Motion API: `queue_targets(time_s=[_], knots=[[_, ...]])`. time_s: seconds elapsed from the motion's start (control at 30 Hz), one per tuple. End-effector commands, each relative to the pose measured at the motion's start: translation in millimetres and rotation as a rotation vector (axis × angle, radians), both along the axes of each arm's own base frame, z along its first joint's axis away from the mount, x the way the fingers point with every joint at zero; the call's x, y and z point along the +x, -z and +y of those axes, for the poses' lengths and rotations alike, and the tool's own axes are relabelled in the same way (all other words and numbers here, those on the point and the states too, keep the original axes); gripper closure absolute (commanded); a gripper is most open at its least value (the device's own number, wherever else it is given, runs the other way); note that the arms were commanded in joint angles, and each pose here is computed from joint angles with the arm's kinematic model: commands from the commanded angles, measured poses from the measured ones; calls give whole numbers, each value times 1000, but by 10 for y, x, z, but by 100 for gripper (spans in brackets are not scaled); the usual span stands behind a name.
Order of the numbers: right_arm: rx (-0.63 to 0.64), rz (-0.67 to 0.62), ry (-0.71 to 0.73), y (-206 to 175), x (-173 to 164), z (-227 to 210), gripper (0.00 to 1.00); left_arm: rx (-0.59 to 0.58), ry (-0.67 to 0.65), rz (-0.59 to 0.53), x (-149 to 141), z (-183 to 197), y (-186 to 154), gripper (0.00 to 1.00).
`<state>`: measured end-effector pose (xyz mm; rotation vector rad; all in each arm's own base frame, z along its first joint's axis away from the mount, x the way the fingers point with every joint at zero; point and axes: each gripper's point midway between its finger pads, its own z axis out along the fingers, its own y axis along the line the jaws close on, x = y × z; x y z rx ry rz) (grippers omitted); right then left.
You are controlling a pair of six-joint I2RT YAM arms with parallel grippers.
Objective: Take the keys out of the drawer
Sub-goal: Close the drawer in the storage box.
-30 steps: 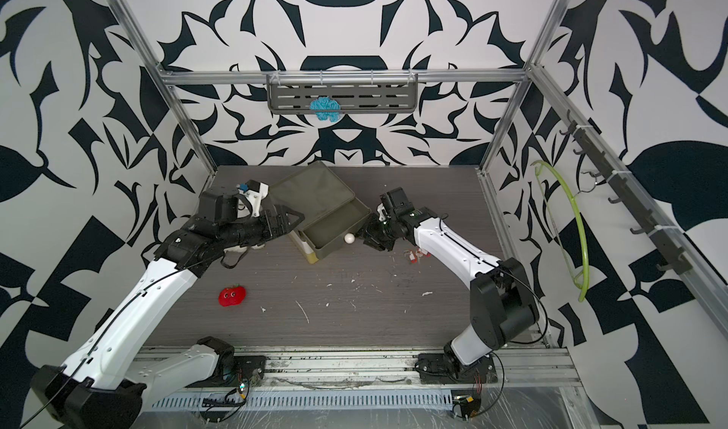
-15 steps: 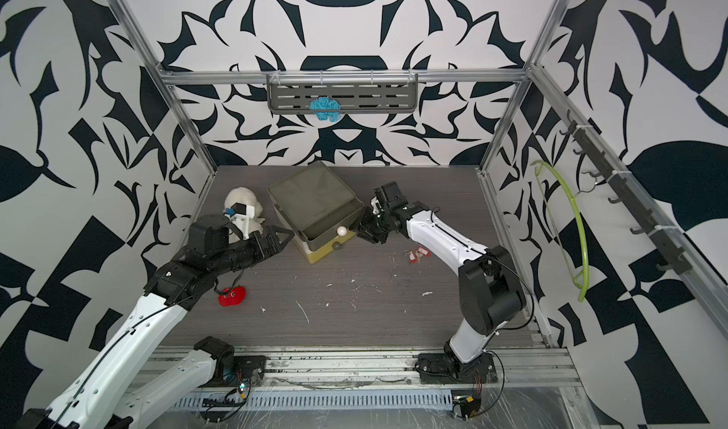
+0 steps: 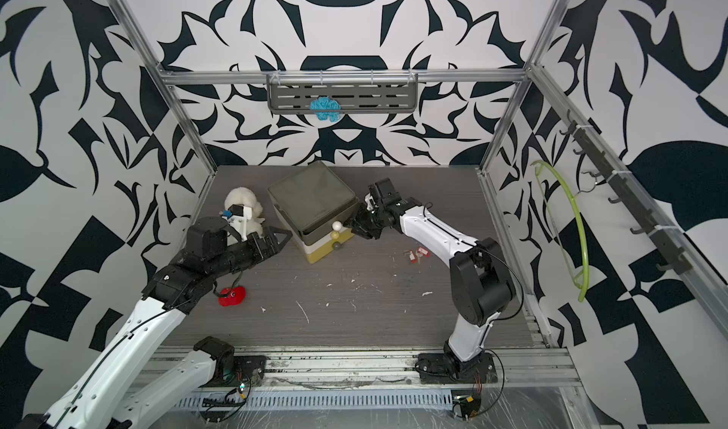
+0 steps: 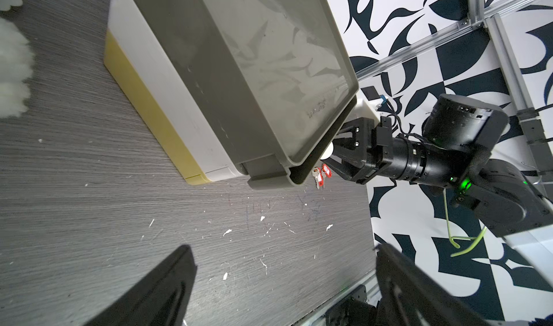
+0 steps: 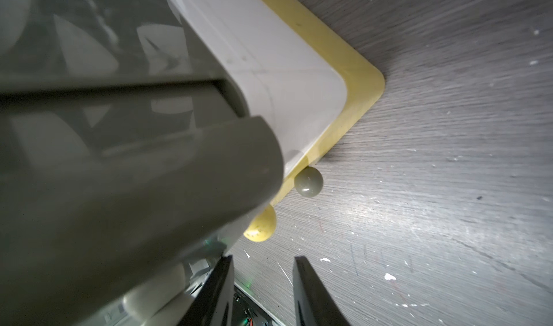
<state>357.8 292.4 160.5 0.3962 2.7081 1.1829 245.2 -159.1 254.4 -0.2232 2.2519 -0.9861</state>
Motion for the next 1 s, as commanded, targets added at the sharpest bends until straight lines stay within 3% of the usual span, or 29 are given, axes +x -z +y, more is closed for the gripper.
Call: queue_targets(time_s=[0.0, 0.37, 0.67, 0.97], knots=[[64, -84, -14, -337, 110, 154, 61, 14, 4, -20, 14, 14, 12, 1], [58, -118, -9, -362, 174, 273, 61, 33, 30, -53, 60, -17, 31, 1], [71, -162, -3, -404, 212, 390, 61, 72, 33, -153, 185, -11, -155, 1], [-52, -165, 71, -382, 76, 80, 57, 64, -40, -267, 394, 36, -341, 1]])
